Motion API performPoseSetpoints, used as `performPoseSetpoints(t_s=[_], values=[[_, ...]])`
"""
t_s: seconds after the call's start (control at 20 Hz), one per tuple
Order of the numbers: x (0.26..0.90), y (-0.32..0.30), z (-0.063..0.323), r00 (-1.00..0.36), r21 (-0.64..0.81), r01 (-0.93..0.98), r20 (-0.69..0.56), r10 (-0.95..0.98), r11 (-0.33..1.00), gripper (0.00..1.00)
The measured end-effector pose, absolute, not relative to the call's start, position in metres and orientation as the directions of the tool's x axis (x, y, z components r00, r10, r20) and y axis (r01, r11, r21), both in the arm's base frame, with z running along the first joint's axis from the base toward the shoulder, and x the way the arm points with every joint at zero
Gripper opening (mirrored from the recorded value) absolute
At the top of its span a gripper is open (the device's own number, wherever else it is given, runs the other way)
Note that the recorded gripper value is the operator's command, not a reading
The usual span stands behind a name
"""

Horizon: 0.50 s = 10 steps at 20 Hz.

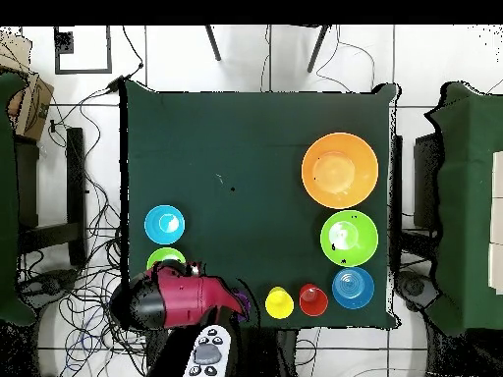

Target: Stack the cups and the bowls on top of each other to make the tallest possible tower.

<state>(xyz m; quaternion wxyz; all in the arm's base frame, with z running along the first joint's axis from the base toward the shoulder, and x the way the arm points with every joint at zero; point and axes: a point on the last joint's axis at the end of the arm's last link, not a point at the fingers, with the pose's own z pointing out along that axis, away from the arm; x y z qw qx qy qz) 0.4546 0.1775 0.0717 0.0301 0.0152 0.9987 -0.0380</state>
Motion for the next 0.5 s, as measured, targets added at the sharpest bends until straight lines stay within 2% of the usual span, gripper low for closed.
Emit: performPoseSetpoints(t_s=[0.5], values=[[0.453, 0.175, 0.043, -0.995, -0.079, 0.061, -0.085, 0.054, 0.995, 1.00]])
